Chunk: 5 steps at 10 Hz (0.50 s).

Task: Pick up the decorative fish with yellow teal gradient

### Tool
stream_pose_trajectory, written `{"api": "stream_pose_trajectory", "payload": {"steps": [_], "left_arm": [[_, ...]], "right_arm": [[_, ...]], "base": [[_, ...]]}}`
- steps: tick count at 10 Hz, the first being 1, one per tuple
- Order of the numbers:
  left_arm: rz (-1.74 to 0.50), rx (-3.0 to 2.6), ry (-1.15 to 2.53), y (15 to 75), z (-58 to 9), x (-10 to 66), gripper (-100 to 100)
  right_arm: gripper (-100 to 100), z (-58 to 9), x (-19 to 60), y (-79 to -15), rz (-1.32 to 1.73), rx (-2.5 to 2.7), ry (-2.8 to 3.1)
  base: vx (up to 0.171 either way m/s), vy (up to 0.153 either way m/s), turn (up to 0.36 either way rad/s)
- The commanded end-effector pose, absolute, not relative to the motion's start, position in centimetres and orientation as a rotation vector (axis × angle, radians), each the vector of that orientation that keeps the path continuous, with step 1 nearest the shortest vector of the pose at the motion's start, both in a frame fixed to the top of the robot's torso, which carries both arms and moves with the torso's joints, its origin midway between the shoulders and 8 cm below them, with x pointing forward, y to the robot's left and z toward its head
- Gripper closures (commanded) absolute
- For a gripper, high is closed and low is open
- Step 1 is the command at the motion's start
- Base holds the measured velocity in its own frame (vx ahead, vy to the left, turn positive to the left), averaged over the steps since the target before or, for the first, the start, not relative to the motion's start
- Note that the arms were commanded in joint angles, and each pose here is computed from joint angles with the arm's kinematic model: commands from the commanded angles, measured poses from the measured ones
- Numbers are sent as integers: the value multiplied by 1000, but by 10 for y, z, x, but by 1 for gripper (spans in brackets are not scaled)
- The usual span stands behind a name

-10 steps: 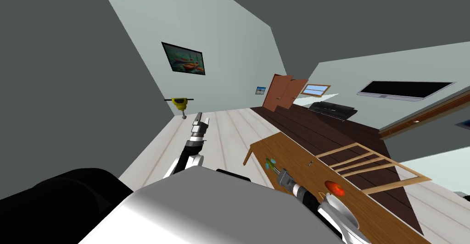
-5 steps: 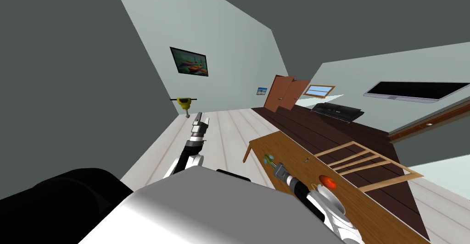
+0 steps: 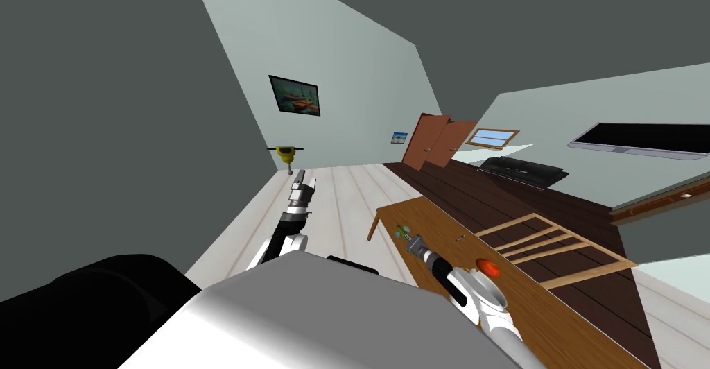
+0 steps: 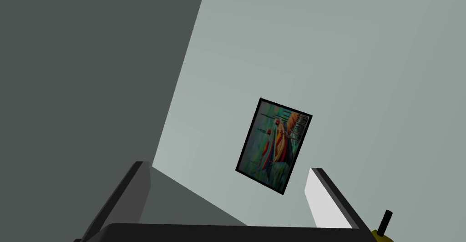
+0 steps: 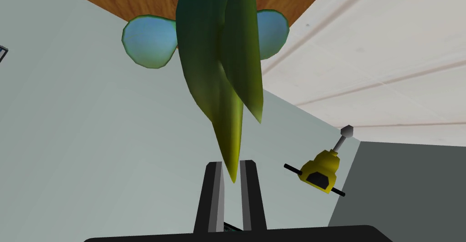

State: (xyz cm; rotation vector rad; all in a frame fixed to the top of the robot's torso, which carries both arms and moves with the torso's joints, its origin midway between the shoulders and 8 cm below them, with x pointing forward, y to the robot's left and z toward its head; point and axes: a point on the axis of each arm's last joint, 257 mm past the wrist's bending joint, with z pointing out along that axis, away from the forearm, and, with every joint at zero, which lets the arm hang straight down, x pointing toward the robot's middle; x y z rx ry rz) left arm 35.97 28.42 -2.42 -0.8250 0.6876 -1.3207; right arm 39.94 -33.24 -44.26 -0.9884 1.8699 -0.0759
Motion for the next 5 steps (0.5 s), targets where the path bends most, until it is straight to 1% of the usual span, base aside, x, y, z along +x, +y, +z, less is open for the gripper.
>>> {"api": "stream_pose_trajectory", "payload": {"steps": [1,2,3,4,5], "left_arm": [[-1321,-825,688,284,-24,360,0],[-1321,-825,688,284,-24,360,0],[-1321,-825,688,284,-24,360,0],[-1321,-825,688,284,-24,360,0],[-1321,-825,688,284,-24,360,0]], "right_arm": [[100,-430,423,-317,-86,-975,1848],[100,-431,424,-322,-100,-955,1863],[100,-432,425,-325,-112,-950,1869],[100,-432,425,-322,-102,-956,1864],[0,-432,425,-324,-105,-953,1867]], "base": [[-154,-65,77],[-150,-64,119],[-72,-32,21],[-23,-10,-7],[-7,-3,-1]]}}
